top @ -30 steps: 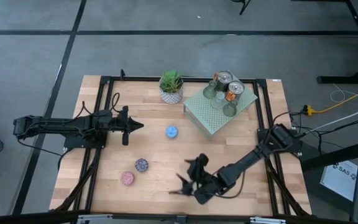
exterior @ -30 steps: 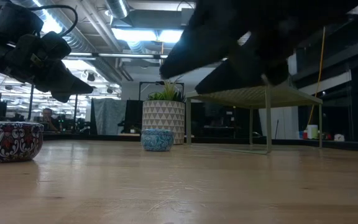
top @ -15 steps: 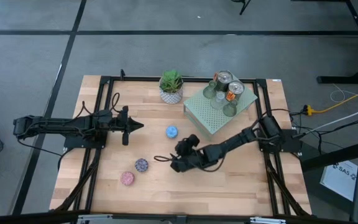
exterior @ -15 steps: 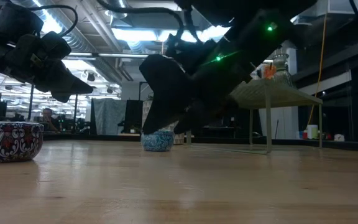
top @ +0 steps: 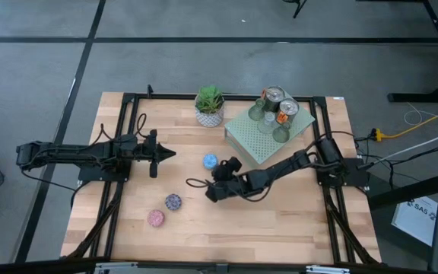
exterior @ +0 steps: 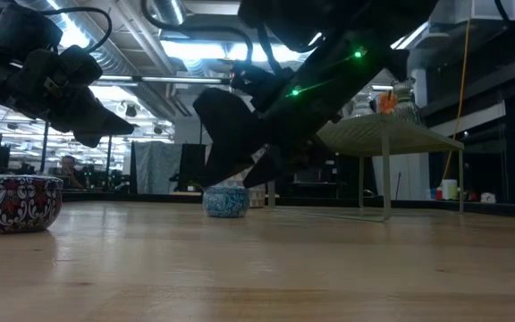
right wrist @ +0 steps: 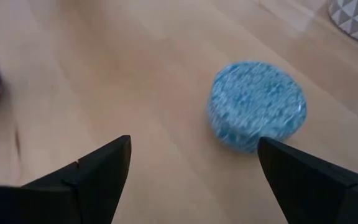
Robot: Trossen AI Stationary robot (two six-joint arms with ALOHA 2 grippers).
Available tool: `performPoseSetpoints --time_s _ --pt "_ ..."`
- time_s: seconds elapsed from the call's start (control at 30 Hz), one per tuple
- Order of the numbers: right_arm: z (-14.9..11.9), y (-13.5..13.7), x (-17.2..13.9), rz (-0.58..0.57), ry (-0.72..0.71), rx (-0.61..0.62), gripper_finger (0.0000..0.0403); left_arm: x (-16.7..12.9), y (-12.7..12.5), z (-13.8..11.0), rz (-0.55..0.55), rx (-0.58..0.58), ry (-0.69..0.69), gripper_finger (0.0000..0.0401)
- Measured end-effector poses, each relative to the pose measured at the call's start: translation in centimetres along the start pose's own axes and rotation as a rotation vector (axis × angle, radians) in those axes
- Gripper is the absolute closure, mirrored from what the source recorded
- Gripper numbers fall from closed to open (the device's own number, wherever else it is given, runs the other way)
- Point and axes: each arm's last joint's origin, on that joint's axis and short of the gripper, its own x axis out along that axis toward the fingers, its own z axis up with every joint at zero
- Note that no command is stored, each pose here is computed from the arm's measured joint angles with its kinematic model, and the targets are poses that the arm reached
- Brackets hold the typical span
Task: Pick & Place candle stick holders
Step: Put the blue scented candle on the shelf
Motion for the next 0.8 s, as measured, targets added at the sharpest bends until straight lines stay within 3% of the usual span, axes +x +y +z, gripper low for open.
performPoseSetpoints --time_s 0.4,0.8 --pt "0.8 -1.0 1.0 0.013 0.018 0.047 0.0049 0.0 0.0 0.0 0.000 0.000 0.000 0.0394" --pt "1.5 -2.1 1.9 -0.015 0.021 0.088 0.0016 0.0 0.0 0.0 0.000 0.000 0.000 0.0393"
